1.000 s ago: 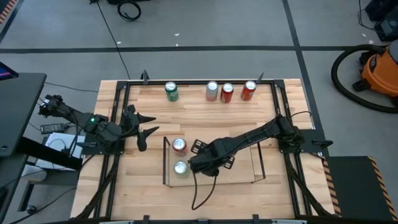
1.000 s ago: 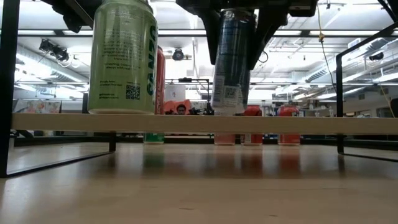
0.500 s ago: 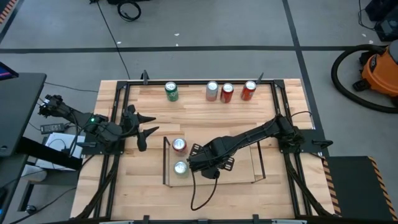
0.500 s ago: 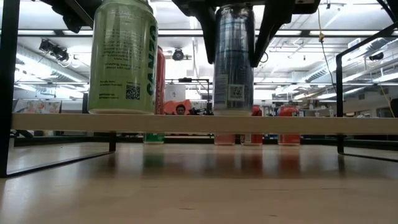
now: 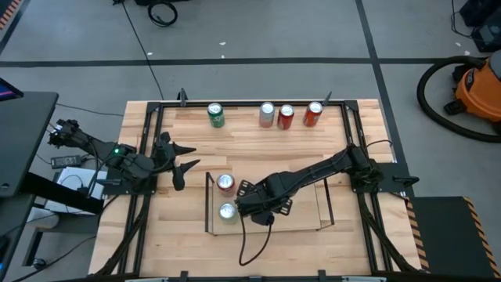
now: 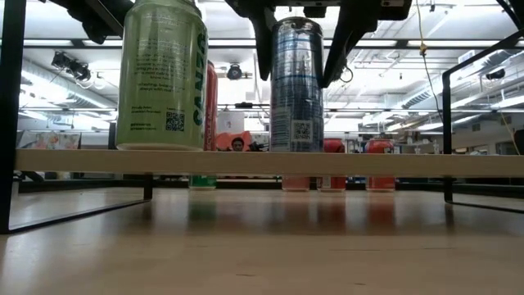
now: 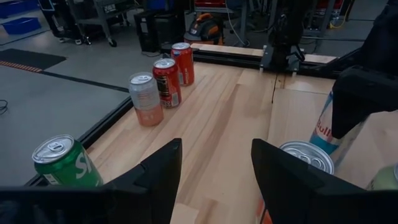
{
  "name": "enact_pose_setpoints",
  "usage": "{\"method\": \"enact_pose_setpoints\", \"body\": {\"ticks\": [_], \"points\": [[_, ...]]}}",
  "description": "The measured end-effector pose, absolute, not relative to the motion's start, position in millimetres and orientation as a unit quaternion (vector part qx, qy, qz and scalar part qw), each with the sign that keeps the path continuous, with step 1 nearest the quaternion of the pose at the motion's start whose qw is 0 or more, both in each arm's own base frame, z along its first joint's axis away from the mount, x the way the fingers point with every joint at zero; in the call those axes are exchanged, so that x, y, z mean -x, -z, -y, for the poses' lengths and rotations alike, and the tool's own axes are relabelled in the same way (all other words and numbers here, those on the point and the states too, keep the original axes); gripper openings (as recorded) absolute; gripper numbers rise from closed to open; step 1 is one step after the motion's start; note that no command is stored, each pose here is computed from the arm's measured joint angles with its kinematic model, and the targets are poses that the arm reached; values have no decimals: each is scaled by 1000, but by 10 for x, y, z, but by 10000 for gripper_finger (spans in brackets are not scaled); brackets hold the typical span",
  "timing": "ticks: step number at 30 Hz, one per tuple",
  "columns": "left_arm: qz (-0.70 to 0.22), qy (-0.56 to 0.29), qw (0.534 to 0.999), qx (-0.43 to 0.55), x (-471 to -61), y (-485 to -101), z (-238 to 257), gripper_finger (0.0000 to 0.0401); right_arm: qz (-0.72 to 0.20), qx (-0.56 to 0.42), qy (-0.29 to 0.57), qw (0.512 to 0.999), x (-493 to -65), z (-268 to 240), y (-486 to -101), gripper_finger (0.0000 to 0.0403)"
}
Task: Place canned beverage on shelf
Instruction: Put the blue soda can on the shelf
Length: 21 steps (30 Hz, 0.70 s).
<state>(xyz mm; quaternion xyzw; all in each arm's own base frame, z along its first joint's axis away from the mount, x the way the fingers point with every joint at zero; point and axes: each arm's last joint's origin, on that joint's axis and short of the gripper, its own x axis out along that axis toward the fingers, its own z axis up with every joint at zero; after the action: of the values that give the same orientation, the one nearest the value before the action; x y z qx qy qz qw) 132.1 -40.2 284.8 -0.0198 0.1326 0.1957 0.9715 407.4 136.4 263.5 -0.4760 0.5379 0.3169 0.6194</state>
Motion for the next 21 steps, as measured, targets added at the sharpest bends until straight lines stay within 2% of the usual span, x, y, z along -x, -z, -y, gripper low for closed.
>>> {"method": "enact_pose_setpoints", "body": {"ticks": [7, 15, 21], "points": [[-134, -196, 971, 19, -1321, -2845, 401, 203, -514, 475, -294, 651, -4103, -1448, -2713, 335], [-137, -196, 971, 17, -1318, -2840, 400, 203, -475, 457, -261, 706, -4115, -1597, -2986, 350], [-139, -195, 971, 22, -1316, -2832, 400, 203, -480, 382, -210, 761, -4052, -1672, -3229, 350]]}}
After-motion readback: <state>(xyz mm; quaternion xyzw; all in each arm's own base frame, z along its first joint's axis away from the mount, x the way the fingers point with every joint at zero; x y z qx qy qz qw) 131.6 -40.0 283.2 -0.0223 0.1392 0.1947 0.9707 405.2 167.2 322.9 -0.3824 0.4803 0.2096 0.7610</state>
